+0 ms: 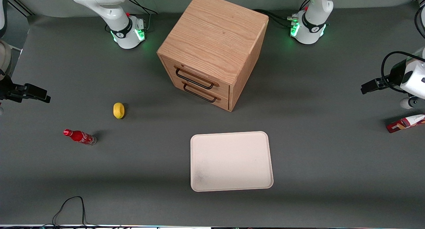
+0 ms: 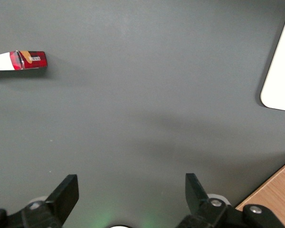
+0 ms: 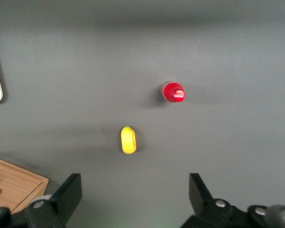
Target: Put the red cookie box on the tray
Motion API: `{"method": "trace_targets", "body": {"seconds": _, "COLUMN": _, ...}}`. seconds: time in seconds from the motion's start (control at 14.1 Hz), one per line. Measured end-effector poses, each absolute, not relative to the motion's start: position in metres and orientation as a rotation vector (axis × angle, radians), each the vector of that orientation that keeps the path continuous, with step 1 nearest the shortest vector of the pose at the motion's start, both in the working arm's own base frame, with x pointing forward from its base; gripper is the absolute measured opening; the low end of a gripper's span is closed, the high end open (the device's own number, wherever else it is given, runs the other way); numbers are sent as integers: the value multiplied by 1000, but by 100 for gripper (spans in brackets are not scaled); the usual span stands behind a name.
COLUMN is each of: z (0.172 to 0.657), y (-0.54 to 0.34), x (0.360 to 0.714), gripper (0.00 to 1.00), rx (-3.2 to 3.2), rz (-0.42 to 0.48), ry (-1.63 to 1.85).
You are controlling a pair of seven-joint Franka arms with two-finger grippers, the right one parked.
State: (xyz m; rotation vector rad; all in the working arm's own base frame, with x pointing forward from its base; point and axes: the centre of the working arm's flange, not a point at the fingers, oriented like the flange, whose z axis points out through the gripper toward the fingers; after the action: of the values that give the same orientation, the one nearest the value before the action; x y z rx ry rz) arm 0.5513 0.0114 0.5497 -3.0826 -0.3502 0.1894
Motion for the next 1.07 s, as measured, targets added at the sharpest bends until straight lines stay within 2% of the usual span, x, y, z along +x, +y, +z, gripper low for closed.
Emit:
{"method": "trace_targets", "body": {"seconds": 0.71, "z": 557, "y": 14, "x": 551, "gripper": 100, "rx": -3085, "rz": 181, "ry": -358}}
{"method": "trace_targets", "body": {"seconds": 1.07, "z": 555, "y": 18, "x": 549, "gripper": 100, "rx": -3078, "rz": 213, "ry": -367}}
